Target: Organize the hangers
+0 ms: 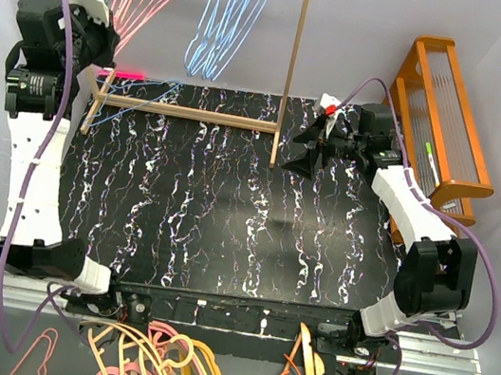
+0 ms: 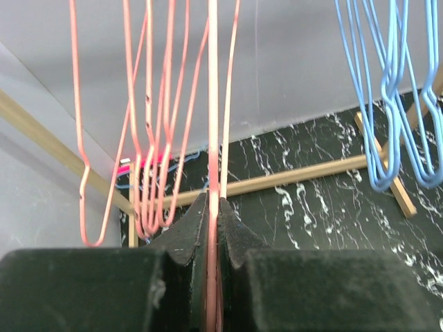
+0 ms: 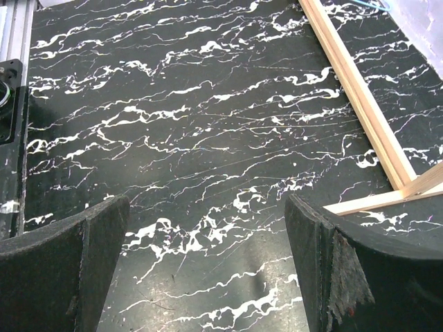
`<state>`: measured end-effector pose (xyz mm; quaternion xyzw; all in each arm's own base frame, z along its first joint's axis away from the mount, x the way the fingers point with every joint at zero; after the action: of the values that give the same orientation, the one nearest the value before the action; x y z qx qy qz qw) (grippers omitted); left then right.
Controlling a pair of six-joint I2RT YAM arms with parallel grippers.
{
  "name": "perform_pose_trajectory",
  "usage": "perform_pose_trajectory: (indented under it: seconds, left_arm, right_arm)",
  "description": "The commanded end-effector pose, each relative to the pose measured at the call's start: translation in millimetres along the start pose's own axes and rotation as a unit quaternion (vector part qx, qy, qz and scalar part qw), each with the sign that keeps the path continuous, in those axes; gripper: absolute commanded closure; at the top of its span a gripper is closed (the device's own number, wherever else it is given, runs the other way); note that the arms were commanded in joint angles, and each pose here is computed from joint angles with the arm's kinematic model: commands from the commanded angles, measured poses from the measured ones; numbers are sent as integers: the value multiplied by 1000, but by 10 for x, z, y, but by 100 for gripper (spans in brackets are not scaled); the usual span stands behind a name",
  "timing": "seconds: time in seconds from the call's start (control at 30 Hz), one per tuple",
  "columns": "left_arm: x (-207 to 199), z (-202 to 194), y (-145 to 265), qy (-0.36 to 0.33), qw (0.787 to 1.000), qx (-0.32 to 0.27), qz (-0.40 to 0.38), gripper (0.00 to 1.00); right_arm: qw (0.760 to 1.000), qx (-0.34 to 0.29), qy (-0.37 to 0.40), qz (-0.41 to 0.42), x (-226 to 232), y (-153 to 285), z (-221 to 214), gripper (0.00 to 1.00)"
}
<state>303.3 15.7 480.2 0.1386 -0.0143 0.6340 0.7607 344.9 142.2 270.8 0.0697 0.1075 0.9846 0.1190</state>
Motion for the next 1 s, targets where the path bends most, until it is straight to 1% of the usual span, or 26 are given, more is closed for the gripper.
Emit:
perform_pose_trajectory:
  seconds: [0.0,0.07,0.2,0.43,0.73,0.87,0.97]
  left_arm:
    - [77,441,92,-22,994,-104,19,100]
    - [91,475,73,-23,993,-111,20,100]
    - [120,430,-42,-21,995,-92,22,100]
    - [192,379,-323,-41,996,-79,14,100]
    - [274,299,-786,-6,998,-59,9,100]
    - [243,219,-830,11,999,-40,-3,100]
    - [207,122,-773,18,1000,-25,-5,100]
  right_arm:
    - [998,-20,52,-1,148,79,205,2]
    - [998,-17,53,-1,172,92,190,2]
    - [999,-15,47,1,206,99,139,2]
    - [999,-16,40,4,182,72,100,2]
    - [999,-15,34,7,123,14,90,2]
    - [999,-12,29,5,130,12,77,2]
    - [1000,-9,25,4,140,15,49,2]
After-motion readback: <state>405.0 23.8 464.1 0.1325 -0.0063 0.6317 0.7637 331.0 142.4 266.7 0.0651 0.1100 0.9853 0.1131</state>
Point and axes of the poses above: each gripper's point midway between its finger pads, its own y axis back along the fingers, its own x axis along the line the jaws close on, z = x × y, the point moved 9 cm from there along y, back along the fingers, and after that the axes turned 3 degrees about -y, right-handed, at the moved point
